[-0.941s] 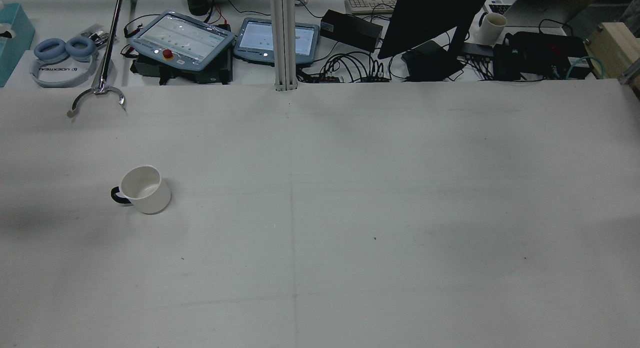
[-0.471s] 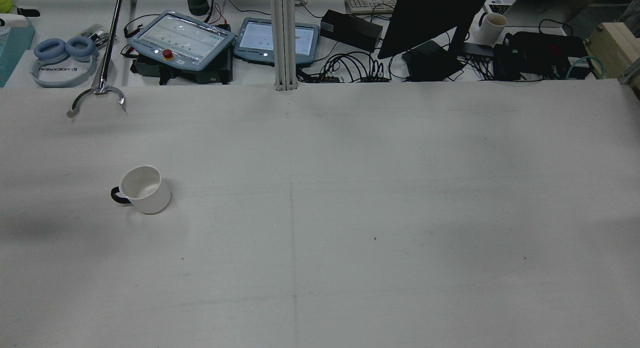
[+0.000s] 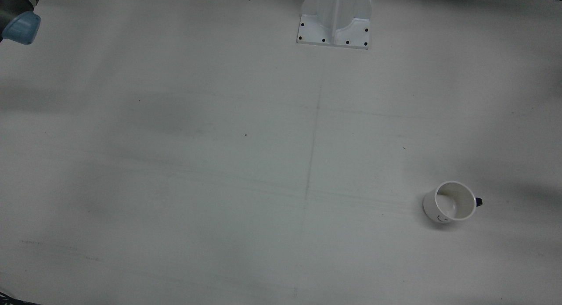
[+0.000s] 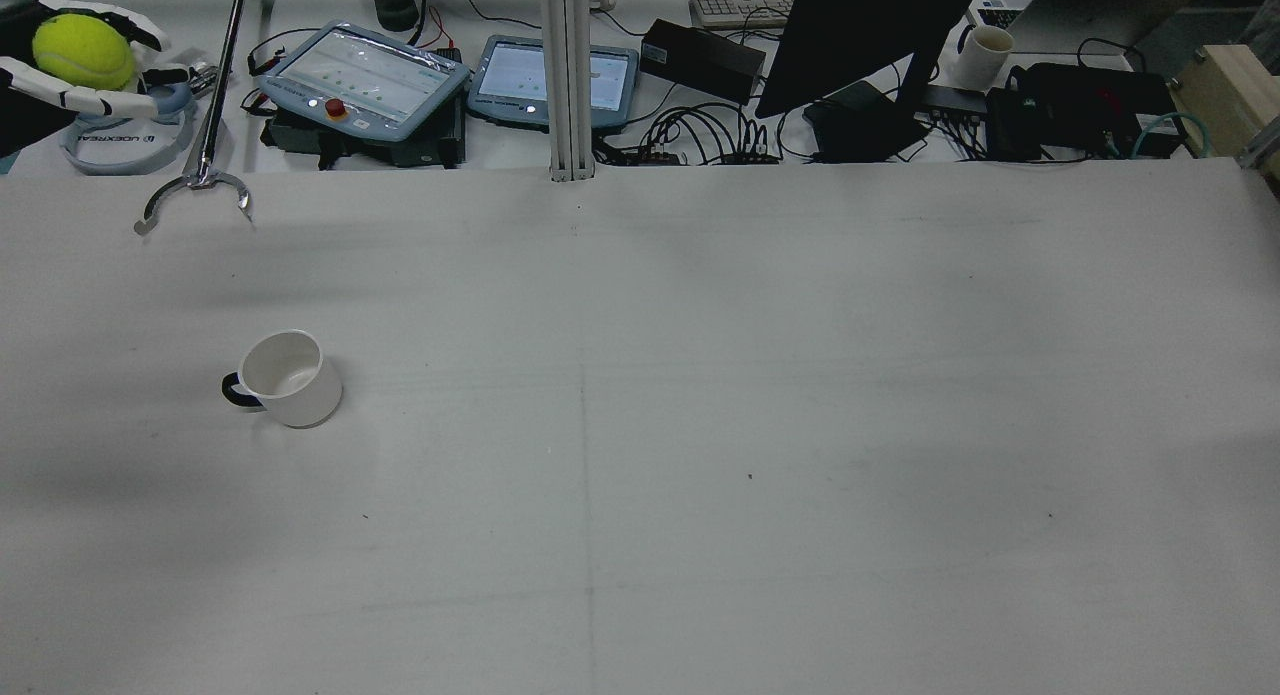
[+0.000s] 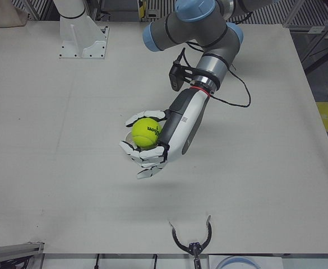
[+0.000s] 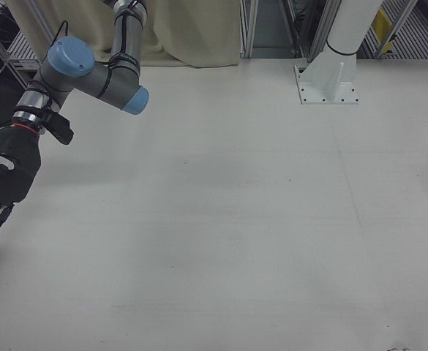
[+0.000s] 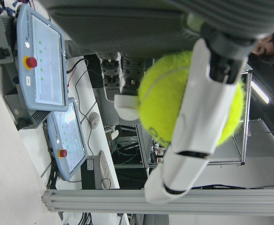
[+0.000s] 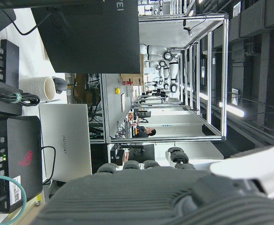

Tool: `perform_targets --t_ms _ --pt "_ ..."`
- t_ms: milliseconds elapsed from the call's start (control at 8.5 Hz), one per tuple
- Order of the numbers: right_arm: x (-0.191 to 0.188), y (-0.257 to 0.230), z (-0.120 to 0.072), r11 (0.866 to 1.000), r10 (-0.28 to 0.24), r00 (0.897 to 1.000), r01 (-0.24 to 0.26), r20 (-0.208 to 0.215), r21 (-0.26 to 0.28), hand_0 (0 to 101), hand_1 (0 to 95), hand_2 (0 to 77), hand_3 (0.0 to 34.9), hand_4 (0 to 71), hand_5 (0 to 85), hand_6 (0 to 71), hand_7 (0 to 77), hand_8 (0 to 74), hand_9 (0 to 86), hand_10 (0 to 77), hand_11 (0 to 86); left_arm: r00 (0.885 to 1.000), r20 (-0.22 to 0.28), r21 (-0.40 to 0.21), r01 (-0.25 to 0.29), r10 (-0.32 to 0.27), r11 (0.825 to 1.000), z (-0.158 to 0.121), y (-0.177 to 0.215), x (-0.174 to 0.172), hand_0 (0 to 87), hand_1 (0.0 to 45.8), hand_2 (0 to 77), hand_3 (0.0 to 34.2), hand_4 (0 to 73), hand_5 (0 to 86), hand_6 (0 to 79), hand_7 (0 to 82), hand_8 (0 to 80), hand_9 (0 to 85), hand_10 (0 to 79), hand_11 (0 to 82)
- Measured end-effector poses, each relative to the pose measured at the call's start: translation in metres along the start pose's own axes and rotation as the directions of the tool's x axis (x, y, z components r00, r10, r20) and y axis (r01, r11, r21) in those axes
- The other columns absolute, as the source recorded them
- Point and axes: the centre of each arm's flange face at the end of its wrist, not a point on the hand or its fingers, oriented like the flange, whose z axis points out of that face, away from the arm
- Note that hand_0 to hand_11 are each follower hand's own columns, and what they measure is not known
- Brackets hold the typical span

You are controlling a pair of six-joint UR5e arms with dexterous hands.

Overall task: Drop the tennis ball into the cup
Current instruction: 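Carry the tennis ball in the left hand over the white mug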

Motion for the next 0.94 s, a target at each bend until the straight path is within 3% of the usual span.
perform_targets --t_ms 471,588,941 --pt "0.0 0.0 0.0 1.0 0.0 1.0 0.0 0.0 0.0 0 0.5 0.5 0.0 0.0 0.0 0.0 0.0 0.0 0.0 0.0 0.5 0.994 0.11 -0.054 0.019 -0.013 0.998 0.015 0.008 -0.072 79.8 30.0 20.7 0.0 51.3 27.3 45.8 59.5 61.6 70.4 11.4 22.4" --pt "0.0 0.0 0.0 1.0 0.0 1.0 0.0 0.0 0.0 0 0.5 0.5 0.0 0.0 0.0 0.0 0.0 0.0 0.0 0.0 0.5 0.992 0.129 -0.064 0.022 -0.013 0.998 0.014 0.004 -0.086 79.8 30.0 19.1 0.0 51.3 26.2 45.8 59.5 61.6 70.4 11.4 21.8" --pt "0.0 0.0 0.0 1.0 0.0 1.0 0.0 0.0 0.0 0 0.5 0.5 0.0 0.0 0.0 0.0 0.0 0.0 0.0 0.0 0.5 0.987 0.163 -0.098 0.029 -0.013 0.995 0.0 -0.018 -0.111 79.8 30.0 24.5 0.1 51.3 30.5 45.8 59.5 62.2 69.8 12.5 22.9"
